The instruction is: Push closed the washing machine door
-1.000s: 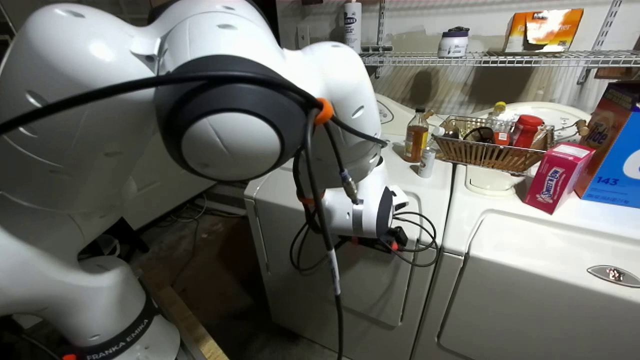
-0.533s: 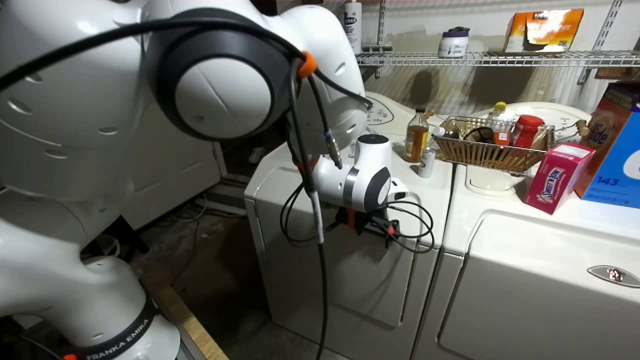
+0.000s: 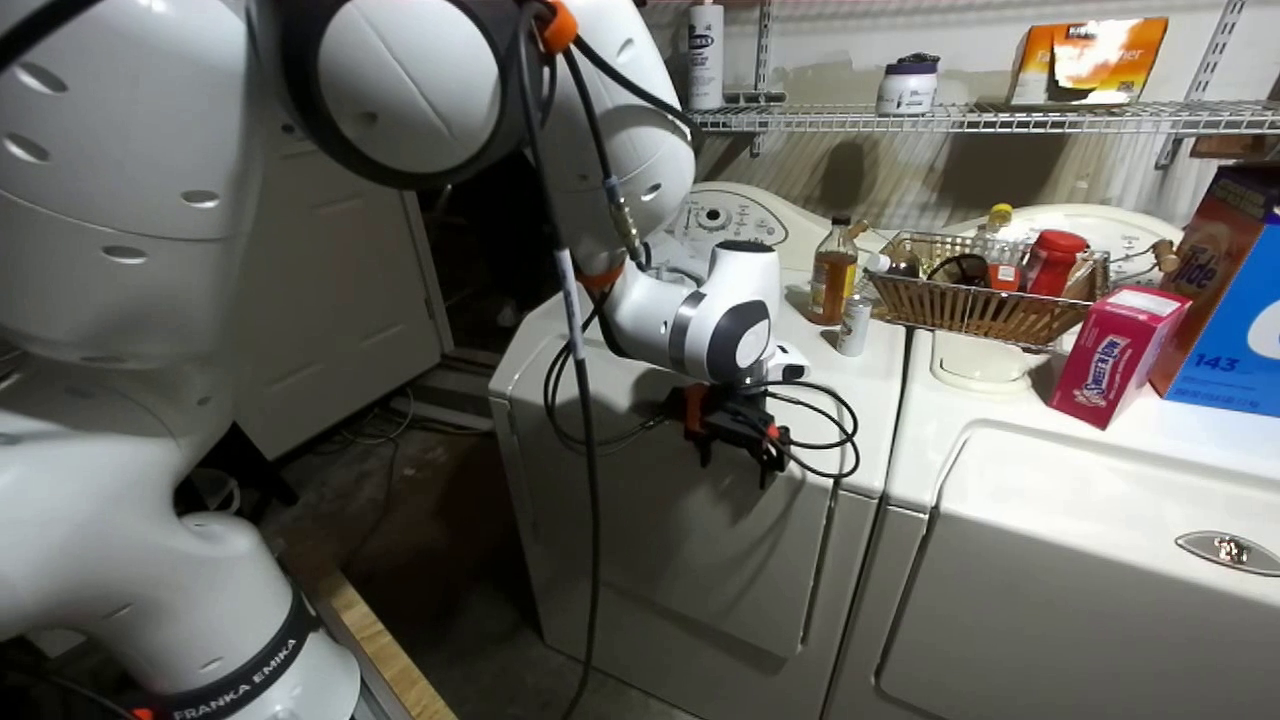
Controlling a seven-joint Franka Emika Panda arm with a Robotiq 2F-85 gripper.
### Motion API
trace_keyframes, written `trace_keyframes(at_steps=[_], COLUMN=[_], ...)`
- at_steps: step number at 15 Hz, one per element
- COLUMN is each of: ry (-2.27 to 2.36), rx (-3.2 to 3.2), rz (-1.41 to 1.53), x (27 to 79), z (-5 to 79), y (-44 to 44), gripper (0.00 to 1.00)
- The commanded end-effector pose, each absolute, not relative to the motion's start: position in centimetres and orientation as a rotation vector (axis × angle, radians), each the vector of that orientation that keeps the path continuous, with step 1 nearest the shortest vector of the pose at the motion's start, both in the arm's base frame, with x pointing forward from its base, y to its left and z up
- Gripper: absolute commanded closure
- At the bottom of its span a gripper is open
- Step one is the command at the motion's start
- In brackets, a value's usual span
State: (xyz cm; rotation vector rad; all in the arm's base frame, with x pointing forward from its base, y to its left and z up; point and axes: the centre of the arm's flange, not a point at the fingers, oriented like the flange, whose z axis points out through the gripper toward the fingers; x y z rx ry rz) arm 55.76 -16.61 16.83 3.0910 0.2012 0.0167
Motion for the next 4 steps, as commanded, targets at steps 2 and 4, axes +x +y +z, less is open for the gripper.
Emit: trace_keyframes(at_steps=[2,4], ry=[0.199,0.199], rx=[3.091,3.091], rz=[0.012,0.011], x=[55.62,55.6], z=[16.72,16.71], y=[-16.77,-16.77], gripper=[0.0,0.0])
